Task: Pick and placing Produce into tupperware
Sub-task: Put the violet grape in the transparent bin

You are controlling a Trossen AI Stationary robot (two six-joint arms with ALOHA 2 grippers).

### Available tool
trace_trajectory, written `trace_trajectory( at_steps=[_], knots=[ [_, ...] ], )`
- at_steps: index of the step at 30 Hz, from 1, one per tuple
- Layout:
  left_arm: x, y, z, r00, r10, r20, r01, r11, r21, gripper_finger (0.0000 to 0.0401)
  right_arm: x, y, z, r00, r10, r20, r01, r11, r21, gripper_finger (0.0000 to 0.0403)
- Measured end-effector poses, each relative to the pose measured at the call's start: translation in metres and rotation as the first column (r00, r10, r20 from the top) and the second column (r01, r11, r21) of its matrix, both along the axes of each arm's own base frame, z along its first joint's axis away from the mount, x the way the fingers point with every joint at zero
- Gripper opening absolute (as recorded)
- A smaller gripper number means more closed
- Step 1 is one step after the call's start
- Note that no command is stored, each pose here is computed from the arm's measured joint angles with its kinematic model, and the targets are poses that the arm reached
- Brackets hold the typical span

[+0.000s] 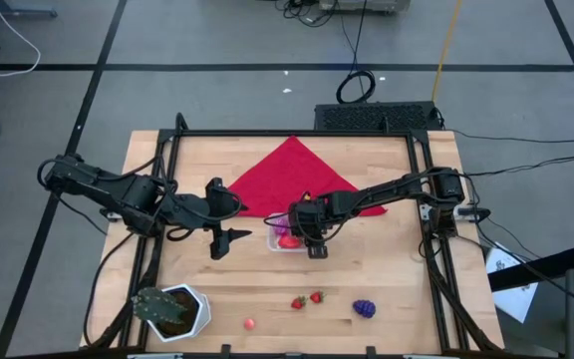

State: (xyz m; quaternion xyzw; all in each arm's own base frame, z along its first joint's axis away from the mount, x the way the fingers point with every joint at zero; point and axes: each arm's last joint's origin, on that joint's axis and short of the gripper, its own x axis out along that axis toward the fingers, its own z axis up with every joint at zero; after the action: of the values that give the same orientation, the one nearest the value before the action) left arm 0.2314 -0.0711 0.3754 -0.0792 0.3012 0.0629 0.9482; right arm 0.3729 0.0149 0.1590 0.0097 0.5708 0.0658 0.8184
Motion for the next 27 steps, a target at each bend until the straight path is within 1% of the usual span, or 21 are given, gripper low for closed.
trace_trajectory(
  at_steps=[5,10,13,18,22,27],
  knots=[
    [0.000,0.000,0.000,1.000,0.000,0.000,0.000,1.000,0.000,0.0296,0.000,0.000,0.002,1.000,0.011,0.012,-0.011,1.000,-0.005,0.0212],
    [0.000,0.000,0.000,1.000,0.000,0.000,0.000,1.000,0.000,0.0296,-0.003,0.001,0.011,1.000,0.013,0.025,-0.013,1.000,-0.006,0.0216],
    [0.000,0.000,0.000,1.000,0.000,0.001,0.000,1.000,-0.001,0.0296,-0.006,0.001,0.023,0.999,0.012,0.049,-0.012,1.000,-0.006,0.0212],
    [0.000,0.000,0.000,1.000,0.000,0.001,0.000,1.000,-0.001,0.0296,-0.016,0.005,0.052,0.993,-0.006,0.116,0.005,1.000,0.008,0.0211],
    [0.000,0.000,0.000,1.000,-0.001,0.001,0.001,1.000,-0.001,0.0296,-0.032,0.025,0.078,0.990,-0.002,0.142,-0.004,0.999,0.043,0.0211],
    [0.000,0.000,0.000,1.000,-0.001,0.004,0.001,1.000,-0.003,0.0296,-0.058,0.067,0.099,0.989,0.070,0.129,-0.080,0.994,0.080,0.0211]
  ],
)
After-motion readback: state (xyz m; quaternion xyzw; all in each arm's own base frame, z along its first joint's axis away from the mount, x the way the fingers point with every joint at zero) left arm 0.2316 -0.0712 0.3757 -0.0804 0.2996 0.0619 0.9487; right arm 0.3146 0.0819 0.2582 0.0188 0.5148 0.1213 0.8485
